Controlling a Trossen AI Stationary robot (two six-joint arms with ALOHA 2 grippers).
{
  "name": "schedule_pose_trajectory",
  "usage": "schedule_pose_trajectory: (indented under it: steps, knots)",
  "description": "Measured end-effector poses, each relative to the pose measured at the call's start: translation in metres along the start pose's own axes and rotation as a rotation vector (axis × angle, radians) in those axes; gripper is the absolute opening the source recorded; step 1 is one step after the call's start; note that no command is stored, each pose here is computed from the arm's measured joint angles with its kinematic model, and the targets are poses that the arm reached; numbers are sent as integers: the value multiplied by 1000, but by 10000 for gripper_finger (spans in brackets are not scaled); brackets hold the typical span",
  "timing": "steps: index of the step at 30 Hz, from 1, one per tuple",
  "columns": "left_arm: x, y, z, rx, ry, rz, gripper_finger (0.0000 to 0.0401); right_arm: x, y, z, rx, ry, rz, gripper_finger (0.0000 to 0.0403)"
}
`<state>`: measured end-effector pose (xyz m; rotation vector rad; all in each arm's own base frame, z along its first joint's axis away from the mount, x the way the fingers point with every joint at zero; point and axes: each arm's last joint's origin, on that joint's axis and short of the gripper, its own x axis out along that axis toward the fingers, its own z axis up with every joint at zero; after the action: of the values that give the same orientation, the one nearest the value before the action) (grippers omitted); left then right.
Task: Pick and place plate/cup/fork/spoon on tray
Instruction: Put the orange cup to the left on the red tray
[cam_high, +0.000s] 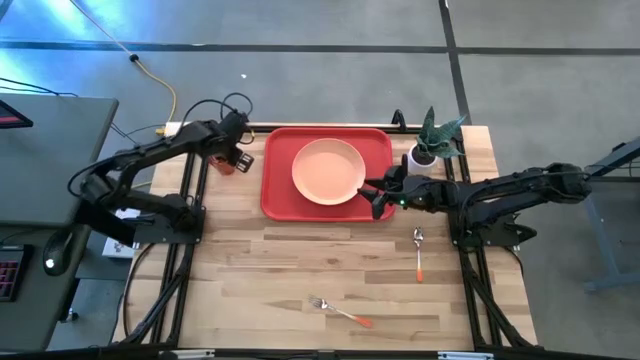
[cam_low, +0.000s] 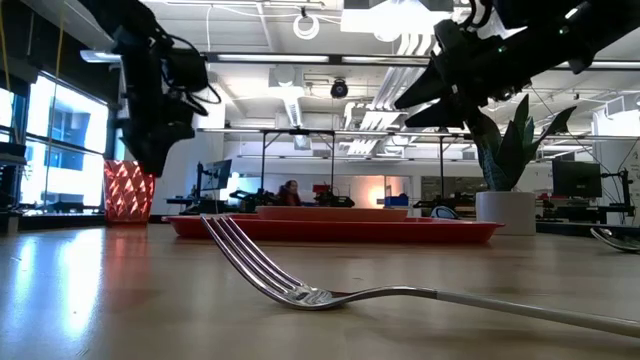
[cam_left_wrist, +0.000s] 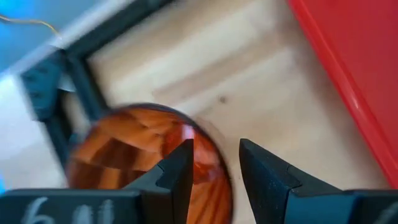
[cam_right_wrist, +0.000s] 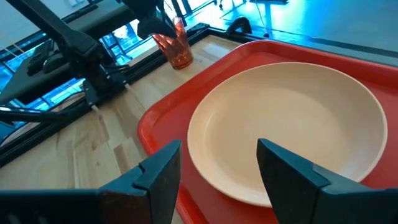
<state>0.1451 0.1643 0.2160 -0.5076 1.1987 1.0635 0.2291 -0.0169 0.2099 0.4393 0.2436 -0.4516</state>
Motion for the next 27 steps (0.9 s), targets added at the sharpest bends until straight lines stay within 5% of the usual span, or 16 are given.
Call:
schedule_pose_trajectory:
  steps: [7, 10, 13, 20, 27]
  knots:
    - [18, -6, 2, 156, 105, -69, 54, 1, -2, 1, -11, 5, 6, 200]
    - [10, -9, 9, 212, 109, -75, 11, 1, -2, 1, -12, 5, 7, 200]
    - [-9, -10, 21, 277, 67, -70, 13, 1, -2, 1, -21, 5, 7, 200]
    - [-64, -28, 58, 641, -171, -72, 6, 1, -3, 0, -42, 18, 3, 200]
    - [-51, -71, 78, 994, -216, -80, 5, 1, -3, 0, -36, 20, 3, 200]
